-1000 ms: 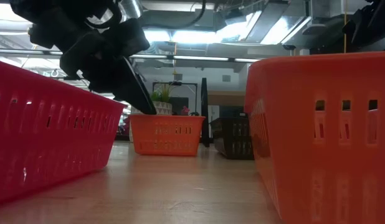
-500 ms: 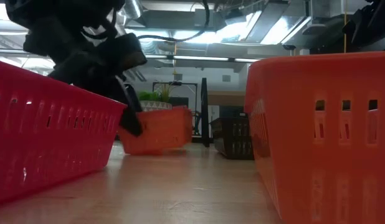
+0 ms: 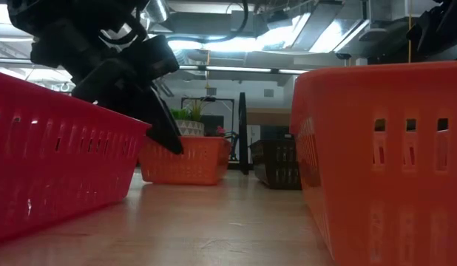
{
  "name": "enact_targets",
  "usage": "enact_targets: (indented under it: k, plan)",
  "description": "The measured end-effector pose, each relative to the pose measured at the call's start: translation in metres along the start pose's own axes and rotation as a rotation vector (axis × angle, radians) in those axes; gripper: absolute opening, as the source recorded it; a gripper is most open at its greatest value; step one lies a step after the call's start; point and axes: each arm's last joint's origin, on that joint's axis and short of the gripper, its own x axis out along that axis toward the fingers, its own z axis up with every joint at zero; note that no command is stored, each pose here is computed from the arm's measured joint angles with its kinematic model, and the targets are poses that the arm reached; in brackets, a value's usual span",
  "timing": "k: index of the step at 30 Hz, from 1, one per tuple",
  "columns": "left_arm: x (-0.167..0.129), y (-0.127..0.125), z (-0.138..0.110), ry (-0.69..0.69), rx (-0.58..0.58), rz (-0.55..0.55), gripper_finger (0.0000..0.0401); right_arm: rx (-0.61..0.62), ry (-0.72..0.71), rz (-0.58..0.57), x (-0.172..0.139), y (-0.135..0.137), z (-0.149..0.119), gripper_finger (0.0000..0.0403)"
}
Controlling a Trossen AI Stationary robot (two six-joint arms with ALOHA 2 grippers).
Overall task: Stack baskets on shelf by color
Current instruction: Put the top orange bin on the shelf
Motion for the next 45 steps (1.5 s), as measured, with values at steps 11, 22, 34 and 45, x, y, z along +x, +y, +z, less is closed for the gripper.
enact_targets:
  k: [11,22,34,45]
  plan:
    - [-0.001,-0.003,0.009,-0.082,-0.073,-0.010,0.0004,0.000,0.000,0.000,0.000,0.000,0.000,0.0178]
    - [-0.013,-0.025,0.098,-0.150,-0.035,-0.074,0.0001,-0.016,-0.001,0.000,0.000,0.000,0.000,0.0178]
    - [-0.043,-0.009,0.202,-0.330,0.138,-0.010,0.0000,0.026,-0.001,0.000,0.000,0.000,0.000,0.0178]
    - [-0.021,0.092,0.237,-0.237,0.186,0.162,0.0000,0.026,0.000,0.000,0.000,0.000,0.000,0.0178]
